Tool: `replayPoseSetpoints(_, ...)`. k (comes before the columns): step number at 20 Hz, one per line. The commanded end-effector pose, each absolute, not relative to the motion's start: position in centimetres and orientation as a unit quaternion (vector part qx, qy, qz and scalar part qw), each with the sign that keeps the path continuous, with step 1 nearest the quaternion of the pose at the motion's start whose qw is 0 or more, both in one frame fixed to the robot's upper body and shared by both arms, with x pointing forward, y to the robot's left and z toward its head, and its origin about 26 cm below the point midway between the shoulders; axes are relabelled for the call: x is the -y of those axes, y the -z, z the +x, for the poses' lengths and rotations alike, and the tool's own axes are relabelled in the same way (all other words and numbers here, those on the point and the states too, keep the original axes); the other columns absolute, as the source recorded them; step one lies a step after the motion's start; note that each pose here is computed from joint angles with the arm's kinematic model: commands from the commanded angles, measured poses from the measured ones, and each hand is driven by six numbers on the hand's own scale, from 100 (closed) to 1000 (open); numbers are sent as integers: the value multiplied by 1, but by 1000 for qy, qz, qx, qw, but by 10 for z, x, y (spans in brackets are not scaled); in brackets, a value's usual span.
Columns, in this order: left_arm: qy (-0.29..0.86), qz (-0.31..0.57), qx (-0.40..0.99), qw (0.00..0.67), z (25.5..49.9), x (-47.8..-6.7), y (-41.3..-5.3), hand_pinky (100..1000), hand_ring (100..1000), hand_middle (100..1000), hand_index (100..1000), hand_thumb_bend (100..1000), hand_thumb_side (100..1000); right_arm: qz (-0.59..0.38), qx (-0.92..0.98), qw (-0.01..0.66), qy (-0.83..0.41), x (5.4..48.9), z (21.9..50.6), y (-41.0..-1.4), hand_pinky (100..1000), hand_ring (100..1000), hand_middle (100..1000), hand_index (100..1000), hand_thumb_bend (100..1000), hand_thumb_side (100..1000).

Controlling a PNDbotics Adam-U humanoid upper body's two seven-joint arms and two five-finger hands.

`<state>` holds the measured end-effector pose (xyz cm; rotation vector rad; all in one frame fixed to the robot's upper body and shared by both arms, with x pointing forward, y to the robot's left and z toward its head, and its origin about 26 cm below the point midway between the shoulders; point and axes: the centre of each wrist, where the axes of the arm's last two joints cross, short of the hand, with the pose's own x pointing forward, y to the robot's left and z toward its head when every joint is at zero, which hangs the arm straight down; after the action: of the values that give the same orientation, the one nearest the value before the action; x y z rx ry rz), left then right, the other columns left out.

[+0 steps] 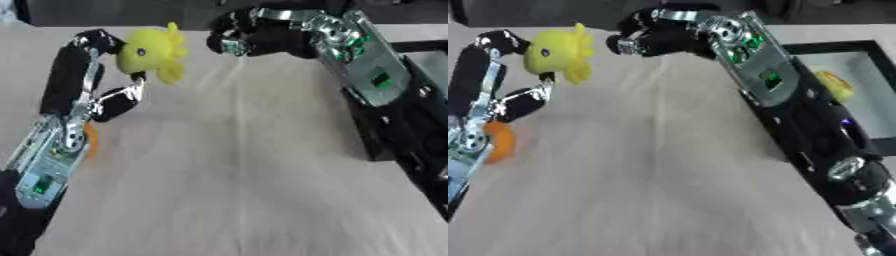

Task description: Pick up the objects with one hand, pass them to the other hand, and then place them into the box on the other side of the table.

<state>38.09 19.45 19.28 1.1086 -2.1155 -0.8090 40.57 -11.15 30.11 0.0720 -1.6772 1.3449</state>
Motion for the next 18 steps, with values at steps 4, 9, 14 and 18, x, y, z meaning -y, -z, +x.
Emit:
replayPoseSetpoints(4,304,418,815,263,380,-179,-204,694,612,507,516,110,100,52,680,472,-559,101,403,-304,878,925,926,944,201,636)
replayPoseSetpoints(9,306,417,818,252,381,-171,-204,693,612,507,516,113,100,73,674,470,-564,94,401,-302,878,926,926,944,188,662)
replayPoseSetpoints(14,311,414,821,240,382,-161,-205,693,612,507,516,111,100,90,670,467,-570,88,397,-303,878,926,924,944,180,681)
replayPoseSetpoints(18,310,402,831,227,381,-152,-207,692,611,506,515,104,100,89,669,472,-567,85,397,-301,875,921,917,936,199,657)
